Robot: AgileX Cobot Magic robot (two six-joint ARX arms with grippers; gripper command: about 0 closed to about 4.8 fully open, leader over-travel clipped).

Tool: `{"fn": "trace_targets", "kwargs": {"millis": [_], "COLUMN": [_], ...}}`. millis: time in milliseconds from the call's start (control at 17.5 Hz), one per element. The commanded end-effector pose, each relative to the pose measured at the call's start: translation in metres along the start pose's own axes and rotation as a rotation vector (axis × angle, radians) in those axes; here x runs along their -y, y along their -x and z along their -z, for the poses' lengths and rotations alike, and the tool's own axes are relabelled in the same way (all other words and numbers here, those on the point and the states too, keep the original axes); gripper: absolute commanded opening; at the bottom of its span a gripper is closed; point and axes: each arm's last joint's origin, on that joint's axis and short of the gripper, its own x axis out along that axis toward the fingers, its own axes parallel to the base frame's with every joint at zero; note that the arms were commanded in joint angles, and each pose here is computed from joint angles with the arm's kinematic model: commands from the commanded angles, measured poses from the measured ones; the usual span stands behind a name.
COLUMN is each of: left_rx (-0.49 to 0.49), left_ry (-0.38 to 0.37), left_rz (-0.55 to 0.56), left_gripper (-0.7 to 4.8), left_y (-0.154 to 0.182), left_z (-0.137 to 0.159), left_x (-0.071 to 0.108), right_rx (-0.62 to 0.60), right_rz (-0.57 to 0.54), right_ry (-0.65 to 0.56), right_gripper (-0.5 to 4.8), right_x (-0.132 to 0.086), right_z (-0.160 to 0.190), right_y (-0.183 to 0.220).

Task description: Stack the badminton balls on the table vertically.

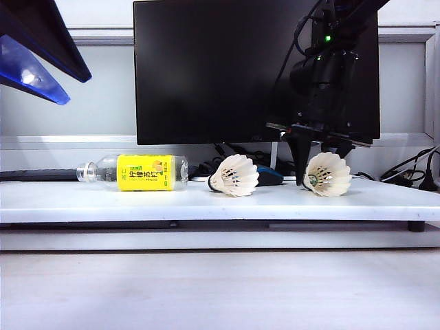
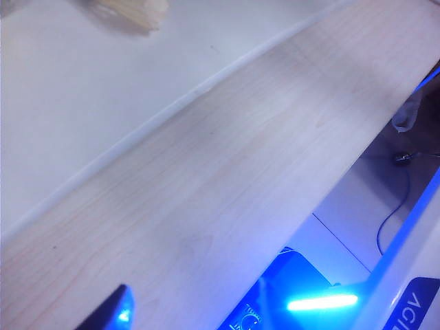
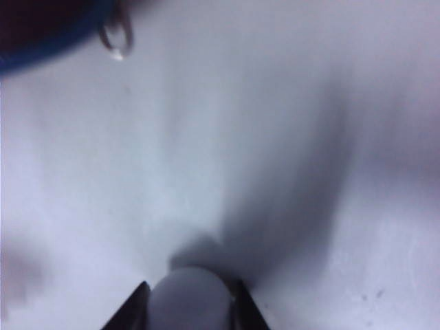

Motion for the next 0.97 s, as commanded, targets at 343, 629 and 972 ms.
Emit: {"fn": "trace_targets", "kwargs": {"millis": [343, 629, 972], "left_rx": [0.013, 0.013, 0.012], "left_ry": [-0.010, -0.010, -0.014], "left_rz": [0.000, 0.000, -0.001], "left_gripper": [2.47, 2.47, 2.47], "left_y": [0.001, 0.001, 0.001], "left_z": [-0.002, -0.002, -0.002], "left_x": [0.000, 0.000, 0.000], "right_rx": [0.189, 0.414, 0.702], "right_rz": [-0.029, 0.009, 0.044], "right_ry": [0.051, 0.112, 0.138], "right_gripper": [1.12, 1.12, 1.12], "right_x": [-0.009, -0.017, -0.027], "right_z": [-0.005, 0.002, 0.020], "right_y": [0.032, 0.087, 0.155]}}
